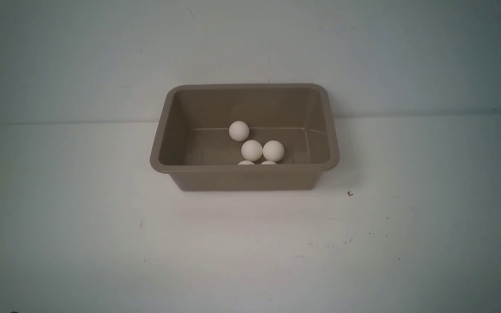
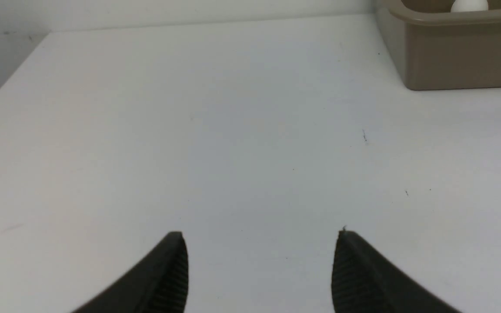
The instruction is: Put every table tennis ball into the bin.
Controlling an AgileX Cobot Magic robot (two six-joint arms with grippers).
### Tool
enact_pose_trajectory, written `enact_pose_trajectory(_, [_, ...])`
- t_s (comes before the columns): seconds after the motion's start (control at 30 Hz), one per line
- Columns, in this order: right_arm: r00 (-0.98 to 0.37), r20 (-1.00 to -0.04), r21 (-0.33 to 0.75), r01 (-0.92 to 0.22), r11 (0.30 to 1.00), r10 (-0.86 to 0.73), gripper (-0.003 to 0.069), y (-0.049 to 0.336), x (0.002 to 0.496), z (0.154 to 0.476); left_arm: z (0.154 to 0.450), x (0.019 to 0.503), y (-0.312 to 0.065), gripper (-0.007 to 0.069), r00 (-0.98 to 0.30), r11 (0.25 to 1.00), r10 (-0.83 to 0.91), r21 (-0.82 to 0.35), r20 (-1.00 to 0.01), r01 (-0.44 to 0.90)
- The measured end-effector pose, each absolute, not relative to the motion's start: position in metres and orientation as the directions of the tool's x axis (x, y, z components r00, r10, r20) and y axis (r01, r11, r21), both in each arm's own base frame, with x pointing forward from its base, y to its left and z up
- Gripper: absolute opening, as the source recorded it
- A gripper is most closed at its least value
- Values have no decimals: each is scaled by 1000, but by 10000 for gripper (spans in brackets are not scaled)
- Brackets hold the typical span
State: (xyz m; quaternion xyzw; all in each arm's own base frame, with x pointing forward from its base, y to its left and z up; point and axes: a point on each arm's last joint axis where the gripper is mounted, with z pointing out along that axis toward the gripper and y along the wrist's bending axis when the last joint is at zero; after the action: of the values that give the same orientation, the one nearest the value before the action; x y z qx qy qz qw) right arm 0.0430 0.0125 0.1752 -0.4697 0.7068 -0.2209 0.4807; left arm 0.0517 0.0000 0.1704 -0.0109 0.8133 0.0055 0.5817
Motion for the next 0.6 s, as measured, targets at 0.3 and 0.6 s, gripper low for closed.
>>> enact_pose_trajectory(0.3, [-97, -472, -764, -451, 461, -876, 482, 12, 43, 175, 170, 52, 0, 405, -323, 1000, -12, -5, -946, -24])
enact_pose_trajectory(0.6, [-96, -478, -761, -452, 466, -873, 482, 13, 43, 175, 170, 52, 0, 405, -323, 1000, -14, -6, -946, -25])
